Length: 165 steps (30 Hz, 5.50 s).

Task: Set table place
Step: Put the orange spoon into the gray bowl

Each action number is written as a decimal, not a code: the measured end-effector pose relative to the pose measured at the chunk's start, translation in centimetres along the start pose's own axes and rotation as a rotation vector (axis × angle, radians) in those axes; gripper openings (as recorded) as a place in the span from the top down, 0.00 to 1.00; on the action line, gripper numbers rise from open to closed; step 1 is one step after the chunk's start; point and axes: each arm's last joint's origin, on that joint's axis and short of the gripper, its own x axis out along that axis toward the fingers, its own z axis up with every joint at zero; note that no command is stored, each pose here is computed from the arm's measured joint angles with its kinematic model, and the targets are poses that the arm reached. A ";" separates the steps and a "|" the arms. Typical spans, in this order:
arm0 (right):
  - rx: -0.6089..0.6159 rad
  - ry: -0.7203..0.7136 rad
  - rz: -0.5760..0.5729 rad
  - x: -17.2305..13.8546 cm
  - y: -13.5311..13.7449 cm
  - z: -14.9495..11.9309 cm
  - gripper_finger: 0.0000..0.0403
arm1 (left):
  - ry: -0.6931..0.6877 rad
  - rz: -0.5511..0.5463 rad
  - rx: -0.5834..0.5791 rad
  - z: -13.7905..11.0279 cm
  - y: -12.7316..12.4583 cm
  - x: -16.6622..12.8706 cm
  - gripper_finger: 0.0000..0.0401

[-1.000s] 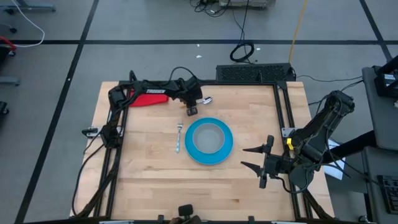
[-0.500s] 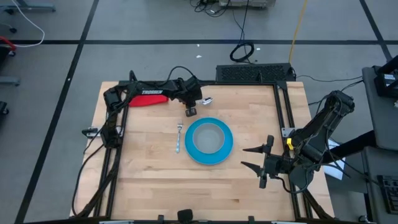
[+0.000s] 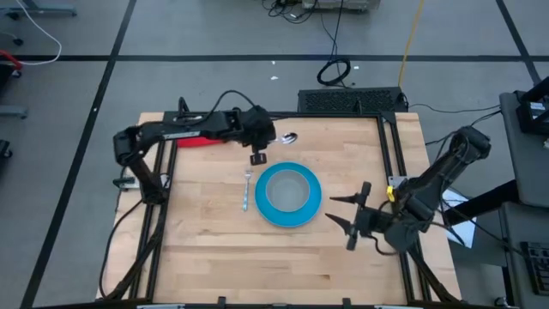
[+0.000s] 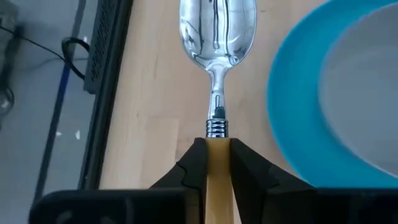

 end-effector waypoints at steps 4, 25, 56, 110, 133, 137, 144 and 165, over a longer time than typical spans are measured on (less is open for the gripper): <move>0.086 0.004 -0.047 1.1 -0.6 -0.1 0.50 | -0.027 0.049 0.043 0.7 -1.9 -2.9 0.87; 0.410 -0.018 -0.048 5.8 -4.2 0.4 0.50 | -0.023 0.224 0.333 1.6 -12.2 -7.8 0.88; 0.626 0.098 0.496 18.7 -10.9 -5.6 0.34 | -0.034 0.305 0.795 2.8 -16.6 -5.6 0.88; 0.512 0.177 0.413 13.5 -12.6 -6.6 1.00 | -0.411 0.368 0.172 4.5 -18.3 -11.1 0.46; 0.420 -0.473 0.205 7.0 -8.5 -10.9 1.00 | -1.019 -0.046 -0.375 1.9 -15.5 -4.6 0.48; 0.383 -0.501 0.196 7.2 -8.3 -10.8 1.00 | -1.050 -0.067 -0.327 2.5 -15.1 -3.2 0.37; 0.336 -0.499 0.185 8.1 -7.6 -11.3 1.00 | -1.085 -0.077 -0.278 3.9 -15.4 -1.0 0.28; 0.238 -0.507 0.160 9.5 -7.2 -10.4 1.00 | -1.104 -0.180 -0.293 5.8 -16.0 0.2 0.69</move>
